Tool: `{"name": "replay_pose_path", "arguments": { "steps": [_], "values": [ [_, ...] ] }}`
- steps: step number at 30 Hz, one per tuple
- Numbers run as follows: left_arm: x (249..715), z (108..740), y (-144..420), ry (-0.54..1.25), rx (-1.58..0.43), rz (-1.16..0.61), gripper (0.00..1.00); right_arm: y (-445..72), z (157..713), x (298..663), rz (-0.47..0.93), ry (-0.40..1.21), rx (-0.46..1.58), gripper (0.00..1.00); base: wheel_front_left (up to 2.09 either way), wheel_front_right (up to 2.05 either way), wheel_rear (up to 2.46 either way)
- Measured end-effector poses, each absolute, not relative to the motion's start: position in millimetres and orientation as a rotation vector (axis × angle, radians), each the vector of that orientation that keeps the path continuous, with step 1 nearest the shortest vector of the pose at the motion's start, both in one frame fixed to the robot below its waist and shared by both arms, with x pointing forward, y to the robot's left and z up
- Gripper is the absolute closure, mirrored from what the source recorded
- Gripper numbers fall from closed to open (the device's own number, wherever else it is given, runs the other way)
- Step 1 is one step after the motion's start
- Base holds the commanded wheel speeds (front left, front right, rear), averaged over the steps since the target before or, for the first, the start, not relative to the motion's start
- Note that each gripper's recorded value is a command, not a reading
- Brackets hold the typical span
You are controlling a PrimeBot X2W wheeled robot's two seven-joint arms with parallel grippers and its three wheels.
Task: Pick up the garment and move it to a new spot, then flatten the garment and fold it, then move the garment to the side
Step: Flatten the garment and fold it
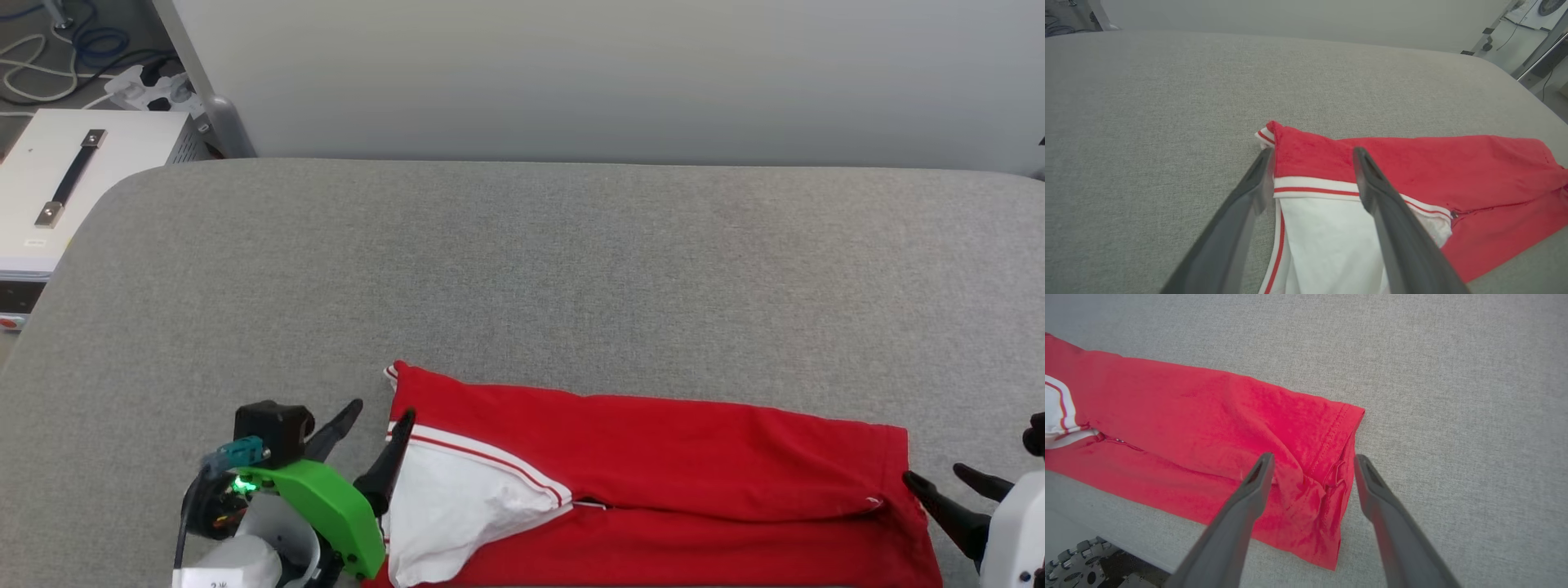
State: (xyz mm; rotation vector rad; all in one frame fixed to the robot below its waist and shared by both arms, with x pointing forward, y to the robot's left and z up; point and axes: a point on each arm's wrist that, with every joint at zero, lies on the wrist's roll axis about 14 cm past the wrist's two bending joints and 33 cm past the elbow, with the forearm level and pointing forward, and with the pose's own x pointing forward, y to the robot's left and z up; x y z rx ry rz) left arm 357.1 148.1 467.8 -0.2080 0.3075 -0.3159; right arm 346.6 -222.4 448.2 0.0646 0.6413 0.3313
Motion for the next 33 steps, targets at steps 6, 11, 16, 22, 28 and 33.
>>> {"name": "replay_pose_path", "arguments": {
  "steps": [6,11,16,22,28,33],
  "values": [
    [366.3,497.6,154.9,0.12,-0.208,-0.27,0.0,-222.2,452.5,348.7,0.294,0.667,0.099,0.0,0.0,0.0,0.0],
    [381.4,536.0,167.5,-0.05,-0.168,-0.209,0.0,-224.1,441.2,346.3,0.241,0.743,0.13,0.0,0.0,0.0,0.0],
    [380.6,561.2,178.1,-0.181,-0.119,-0.156,0.0,-225.5,430.7,348.4,0.188,0.801,0.14,0.0,0.0,0.0,0.0],
    [376.1,557.0,183.9,-0.204,-0.074,-0.14,0.0,-229.7,416.9,353.5,0.129,0.851,0.132,0.0,0.0,0.0,0.0],
    [377.3,543.6,186.2,-0.178,-0.072,-0.128,0.0,-236.2,401.3,362.1,0.082,0.892,0.141,0.0,0.0,0.0,0.0],
    [379.1,532.2,192.0,-0.15,-0.081,-0.096,0.0,-240.2,379.5,358.2,0.061,0.969,0.126,0.0,0.0,0.0,0.0]
  ]
}}
